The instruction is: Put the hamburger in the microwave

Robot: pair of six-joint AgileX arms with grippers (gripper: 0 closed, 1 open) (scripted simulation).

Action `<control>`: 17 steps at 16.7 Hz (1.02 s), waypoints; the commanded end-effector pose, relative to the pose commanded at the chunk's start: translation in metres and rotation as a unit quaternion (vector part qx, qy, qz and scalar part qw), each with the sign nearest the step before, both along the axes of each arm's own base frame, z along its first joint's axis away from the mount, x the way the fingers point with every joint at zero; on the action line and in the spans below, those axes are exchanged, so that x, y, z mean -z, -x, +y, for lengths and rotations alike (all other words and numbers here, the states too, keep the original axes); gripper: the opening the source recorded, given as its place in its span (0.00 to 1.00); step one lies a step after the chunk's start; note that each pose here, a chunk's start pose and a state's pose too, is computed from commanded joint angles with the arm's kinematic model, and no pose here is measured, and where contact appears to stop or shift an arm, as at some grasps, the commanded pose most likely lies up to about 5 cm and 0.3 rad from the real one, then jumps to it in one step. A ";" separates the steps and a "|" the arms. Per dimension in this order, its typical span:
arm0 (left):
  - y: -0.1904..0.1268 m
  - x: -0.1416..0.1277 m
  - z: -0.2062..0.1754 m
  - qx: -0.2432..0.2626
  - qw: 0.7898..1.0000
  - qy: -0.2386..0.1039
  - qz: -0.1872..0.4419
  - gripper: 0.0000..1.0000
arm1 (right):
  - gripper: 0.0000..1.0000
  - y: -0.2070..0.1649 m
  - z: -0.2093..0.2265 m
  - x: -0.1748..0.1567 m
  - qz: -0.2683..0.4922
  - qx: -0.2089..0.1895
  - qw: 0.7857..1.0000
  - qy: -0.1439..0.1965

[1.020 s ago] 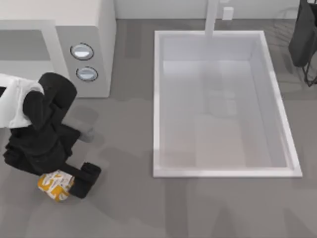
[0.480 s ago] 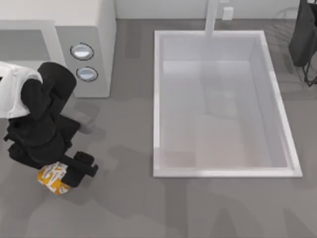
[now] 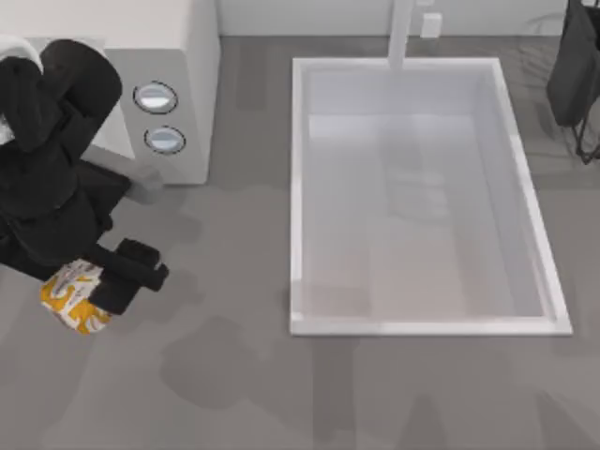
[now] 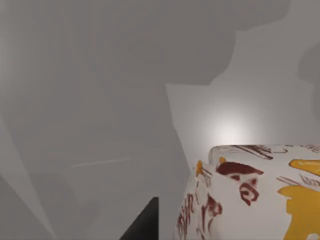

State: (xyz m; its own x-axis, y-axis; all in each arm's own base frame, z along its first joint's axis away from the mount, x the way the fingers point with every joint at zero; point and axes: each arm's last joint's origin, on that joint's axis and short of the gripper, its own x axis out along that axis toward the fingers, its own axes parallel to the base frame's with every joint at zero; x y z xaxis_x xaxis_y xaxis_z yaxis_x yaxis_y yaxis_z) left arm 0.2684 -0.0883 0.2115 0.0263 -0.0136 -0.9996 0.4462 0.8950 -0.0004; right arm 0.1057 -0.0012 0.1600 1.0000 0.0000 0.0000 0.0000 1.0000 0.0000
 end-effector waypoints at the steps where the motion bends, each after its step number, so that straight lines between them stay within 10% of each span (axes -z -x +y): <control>1: 0.000 -0.002 0.000 0.000 1.000 0.000 -0.001 0.00 | 1.00 0.000 0.000 0.000 0.000 0.000 1.000 0.000; 9: -0.016 0.006 0.007 -0.016 0.999 0.017 -0.032 0.00 | 1.00 0.000 0.000 0.000 0.000 0.000 1.000 0.000; 17: -0.091 0.065 0.059 -0.106 0.966 0.084 -0.220 0.00 | 1.00 0.000 0.000 0.000 0.000 0.000 1.000 0.000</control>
State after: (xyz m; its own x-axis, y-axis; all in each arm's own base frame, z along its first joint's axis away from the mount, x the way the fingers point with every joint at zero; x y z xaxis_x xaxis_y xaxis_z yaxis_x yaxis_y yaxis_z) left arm 0.3594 -0.0294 0.1469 0.4679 -0.1231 -0.8752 0.2438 0.9698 -0.0060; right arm 0.1057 -0.0012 0.1600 1.0000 0.0000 0.0000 0.0000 1.0000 0.0000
